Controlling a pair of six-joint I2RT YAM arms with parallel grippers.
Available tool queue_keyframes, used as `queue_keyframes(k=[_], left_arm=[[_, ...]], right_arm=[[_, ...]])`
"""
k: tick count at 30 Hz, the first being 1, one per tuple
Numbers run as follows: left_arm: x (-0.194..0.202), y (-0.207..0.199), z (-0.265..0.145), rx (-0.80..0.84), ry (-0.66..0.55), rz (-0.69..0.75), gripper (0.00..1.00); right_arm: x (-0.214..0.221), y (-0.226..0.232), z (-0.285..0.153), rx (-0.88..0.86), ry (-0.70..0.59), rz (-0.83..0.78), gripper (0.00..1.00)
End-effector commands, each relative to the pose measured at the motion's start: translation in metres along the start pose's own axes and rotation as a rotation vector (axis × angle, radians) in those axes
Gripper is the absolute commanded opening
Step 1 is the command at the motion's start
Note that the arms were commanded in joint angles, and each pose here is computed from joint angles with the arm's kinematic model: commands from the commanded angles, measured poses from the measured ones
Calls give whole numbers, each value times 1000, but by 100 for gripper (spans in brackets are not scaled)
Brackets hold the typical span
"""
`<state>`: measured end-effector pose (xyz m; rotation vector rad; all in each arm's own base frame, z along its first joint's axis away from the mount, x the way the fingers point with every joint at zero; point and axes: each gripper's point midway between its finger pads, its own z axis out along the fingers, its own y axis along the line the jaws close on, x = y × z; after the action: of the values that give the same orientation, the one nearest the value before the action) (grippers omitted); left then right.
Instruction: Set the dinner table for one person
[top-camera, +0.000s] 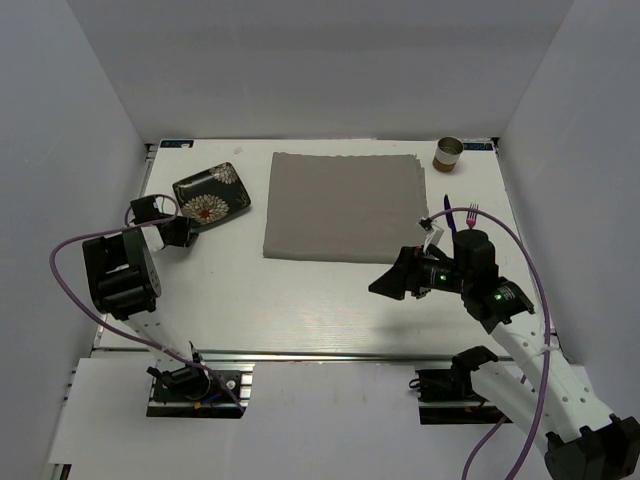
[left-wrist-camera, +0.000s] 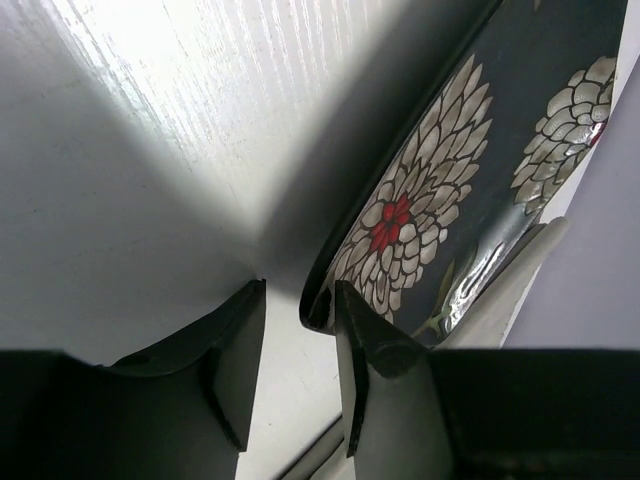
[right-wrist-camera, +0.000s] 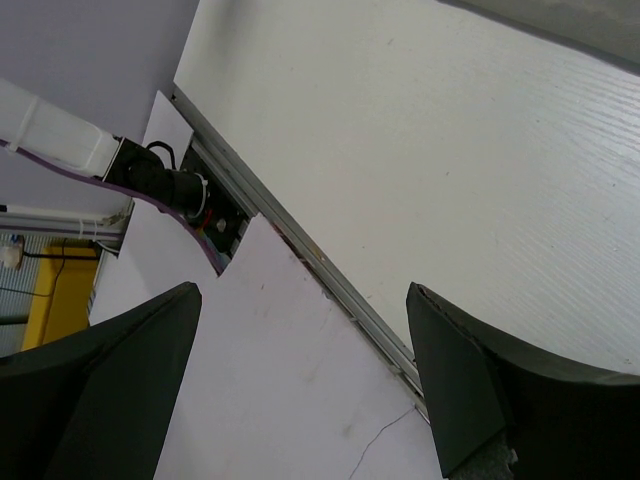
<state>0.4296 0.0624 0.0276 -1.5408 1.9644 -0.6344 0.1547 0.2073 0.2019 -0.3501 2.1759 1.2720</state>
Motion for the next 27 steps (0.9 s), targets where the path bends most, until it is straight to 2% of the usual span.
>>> queue_keyframes(k=[1, 4, 7, 8, 11, 14, 17, 20, 21, 23, 27], left_arm=[[-2, -3, 2, 4, -10, 6, 44], [-7, -6, 5, 21, -31, 15, 41], [-8, -2, 9, 9, -35, 11, 32], [-8, -2, 10, 13, -37, 12, 27], [-9, -5, 16, 23, -25, 17, 1], [-1, -1, 18, 27, 11, 8, 0], [-1, -26, 1, 158, -7, 27, 0], [-5, -43, -27, 249, -73, 8, 0], [-1, -42, -34, 235, -85, 8, 0], [-16, -56, -60, 259, -182, 17, 0], [-16, -70, -88, 323, -234, 34, 0]], right_arm=[[-8, 12, -3, -31, -10, -34, 89], [-8, 10, -2, -28, -9, -28, 89], [-5, 8, -2, -26, -7, -23, 89], [-5, 8, -2, -25, -8, -23, 89], [-3, 7, -3, -17, -9, -22, 89], [-2, 6, -4, -9, -8, -19, 89], [-1, 5, -5, -5, -10, -19, 89], [0, 5, -5, -5, -10, -18, 89], [1, 6, -5, -10, -7, -20, 89], [1, 6, -6, -10, -12, -21, 89], [2, 6, -8, -2, -16, -19, 89]])
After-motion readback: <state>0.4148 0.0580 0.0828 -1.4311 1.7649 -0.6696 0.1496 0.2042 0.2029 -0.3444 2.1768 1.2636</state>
